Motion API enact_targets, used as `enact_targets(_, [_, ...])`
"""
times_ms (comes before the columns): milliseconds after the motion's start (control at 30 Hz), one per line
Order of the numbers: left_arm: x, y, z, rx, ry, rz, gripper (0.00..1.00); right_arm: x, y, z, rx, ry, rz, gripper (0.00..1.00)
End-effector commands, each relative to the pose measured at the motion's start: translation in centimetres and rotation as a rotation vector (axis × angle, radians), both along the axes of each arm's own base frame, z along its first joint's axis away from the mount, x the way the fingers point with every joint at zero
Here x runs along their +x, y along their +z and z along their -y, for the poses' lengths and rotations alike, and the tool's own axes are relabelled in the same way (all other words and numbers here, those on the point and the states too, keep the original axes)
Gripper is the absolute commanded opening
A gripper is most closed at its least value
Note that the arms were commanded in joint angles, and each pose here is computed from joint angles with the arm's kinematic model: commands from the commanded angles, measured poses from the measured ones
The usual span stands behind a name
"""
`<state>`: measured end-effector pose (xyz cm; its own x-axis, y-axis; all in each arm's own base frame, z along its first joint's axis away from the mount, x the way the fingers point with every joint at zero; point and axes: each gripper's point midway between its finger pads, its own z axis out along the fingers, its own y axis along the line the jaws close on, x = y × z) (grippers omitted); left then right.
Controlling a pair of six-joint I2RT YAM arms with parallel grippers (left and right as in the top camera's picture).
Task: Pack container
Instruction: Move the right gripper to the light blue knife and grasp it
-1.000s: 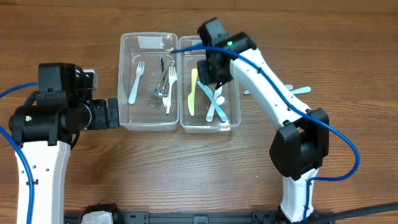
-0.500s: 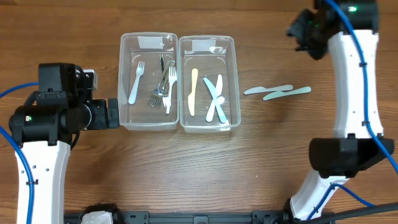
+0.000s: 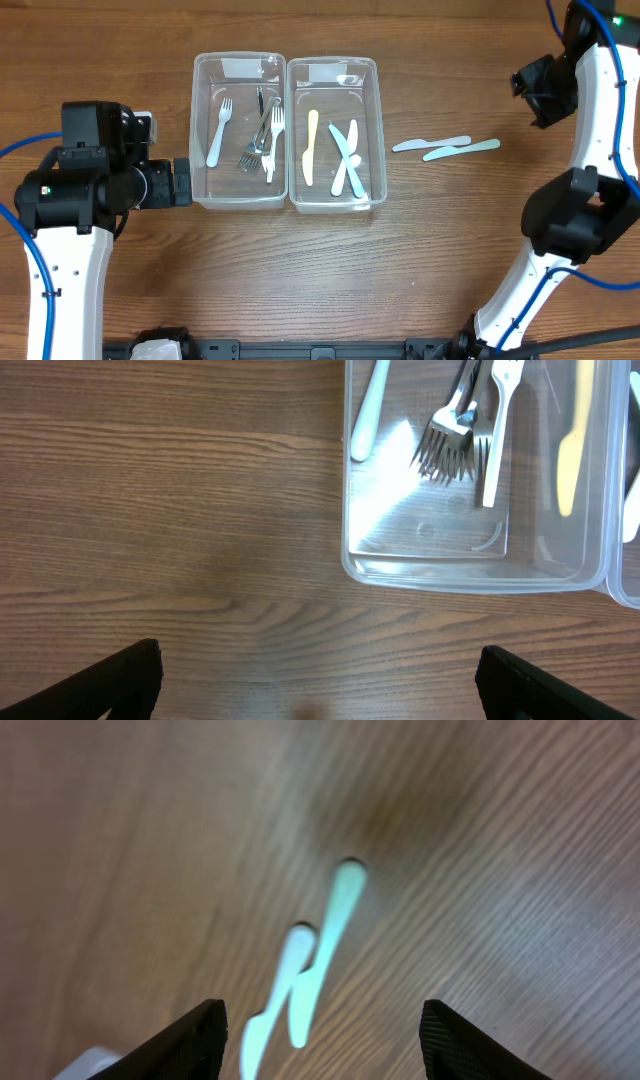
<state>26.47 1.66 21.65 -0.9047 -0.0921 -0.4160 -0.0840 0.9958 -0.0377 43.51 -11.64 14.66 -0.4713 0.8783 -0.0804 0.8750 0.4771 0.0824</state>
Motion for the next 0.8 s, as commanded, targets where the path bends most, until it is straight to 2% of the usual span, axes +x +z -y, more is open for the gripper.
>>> enact_targets(0, [0.0,0.0,0.3,-0.005,-0.031,0.0,1.0,0.0,-2.7,0.0,0.028,-0.018,-0.063,0.65])
enact_targets(300, [0.0,-0.1,0.2,0.002,-0.029,0.0,1.0,-0.5,-7.2,-0.2,0.057,-0.044,-0.176,0.66])
enact_targets(767, [0.0,-0.1,0.2,0.002,-0.028,-0.001,1.0,-2.0,-13.5,-0.6,0.074,-0.017,-0.237,0.66])
